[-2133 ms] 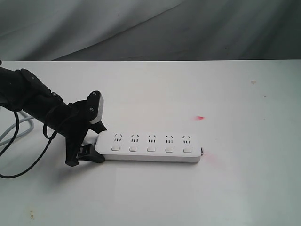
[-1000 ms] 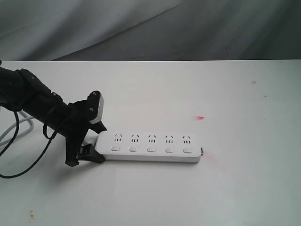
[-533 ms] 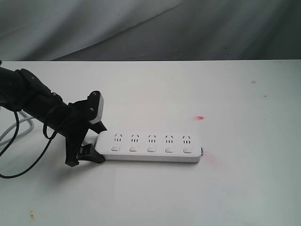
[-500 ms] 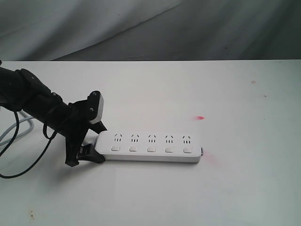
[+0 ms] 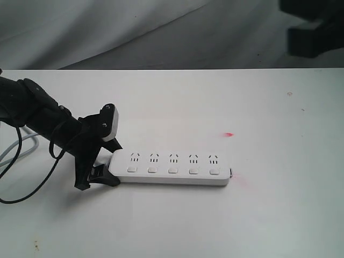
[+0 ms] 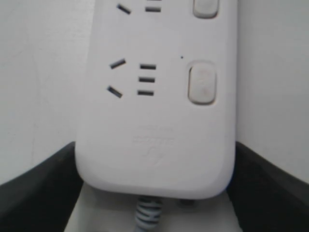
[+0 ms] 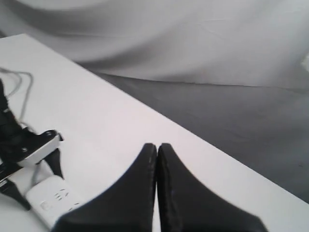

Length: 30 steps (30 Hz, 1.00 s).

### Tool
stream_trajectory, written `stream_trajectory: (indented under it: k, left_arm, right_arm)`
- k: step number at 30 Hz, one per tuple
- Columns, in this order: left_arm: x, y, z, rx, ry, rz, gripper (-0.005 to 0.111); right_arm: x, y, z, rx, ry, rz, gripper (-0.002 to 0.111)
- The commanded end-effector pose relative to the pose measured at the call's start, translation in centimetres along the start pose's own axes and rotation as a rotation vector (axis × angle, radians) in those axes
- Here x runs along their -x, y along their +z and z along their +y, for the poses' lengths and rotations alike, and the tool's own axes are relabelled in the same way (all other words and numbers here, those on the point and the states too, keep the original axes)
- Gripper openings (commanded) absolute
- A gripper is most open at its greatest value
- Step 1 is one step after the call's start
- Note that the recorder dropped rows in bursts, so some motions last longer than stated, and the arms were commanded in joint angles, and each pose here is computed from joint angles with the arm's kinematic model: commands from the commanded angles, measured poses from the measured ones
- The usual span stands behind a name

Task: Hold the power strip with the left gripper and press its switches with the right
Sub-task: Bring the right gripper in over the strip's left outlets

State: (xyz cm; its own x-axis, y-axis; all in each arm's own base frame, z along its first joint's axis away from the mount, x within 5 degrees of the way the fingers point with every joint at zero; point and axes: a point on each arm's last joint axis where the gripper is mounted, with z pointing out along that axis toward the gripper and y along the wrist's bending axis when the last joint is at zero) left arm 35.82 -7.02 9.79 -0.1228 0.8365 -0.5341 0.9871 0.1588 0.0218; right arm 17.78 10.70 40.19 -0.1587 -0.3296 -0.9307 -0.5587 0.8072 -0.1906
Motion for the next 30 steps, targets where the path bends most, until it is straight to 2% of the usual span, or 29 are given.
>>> stream_trajectory:
  k: [1, 4, 9, 13, 15, 17, 18, 20, 25, 28, 30]
  left_arm:
    - [-0.1, 0.3, 0.0, 0.006, 0.007, 0.01, 0.055]
    - [-0.1, 0.3, 0.0, 0.006, 0.007, 0.01, 0.055]
    - [-0.1, 0.3, 0.0, 0.006, 0.007, 0.01, 0.055]
    - [-0.1, 0.3, 0.0, 0.006, 0.007, 0.01, 0.055]
    - [-0.1, 0.3, 0.0, 0.006, 0.007, 0.01, 0.055]
    - [-0.1, 0.3, 0.0, 0.006, 0.007, 0.01, 0.055]
    - [-0.1, 0.3, 0.0, 0.005, 0.01, 0.013, 0.055]
    - [-0.1, 0.3, 0.0, 0.005, 0.01, 0.013, 0.055]
    - [-0.1, 0.3, 0.0, 0.005, 0.01, 0.013, 0.055]
    - [-0.1, 0.3, 0.0, 0.005, 0.01, 0.013, 0.055]
    - [-0.1, 0.3, 0.0, 0.005, 0.01, 0.013, 0.055]
  right_arm:
    - [0.6, 3.6, 2.4, 0.111, -0.045, 0.087, 0.0]
    - [0.5, 6.1, 3.8, 0.161, -0.036, 0.155, 0.0]
    - [0.1, 8.5, 5.6, 0.196, 0.12, 0.221, 0.0]
    - [-0.2, 9.0, 6.6, 0.222, 0.117, 0.241, 0.0]
    - [-0.4, 8.8, 7.2, 0.25, 0.084, 0.282, 0.0]
    - [-1.4, 9.0, 8.3, 0.343, -0.025, 0.385, 0.0]
    - [-1.9, 9.2, 8.9, 0.433, -0.139, 0.429, 0.0]
    - [-2.0, 10.1, 9.2, 0.486, -0.244, 0.465, 0.0]
    - [-1.3, 12.8, 8.1, 0.538, -0.342, 0.488, 0.0]
    - [-2.1, 15.7, 7.2, 0.584, -0.361, 0.556, 0.0]
    - [-3.2, 17.8, 6.6, 0.547, -0.338, 0.554, 0.0]
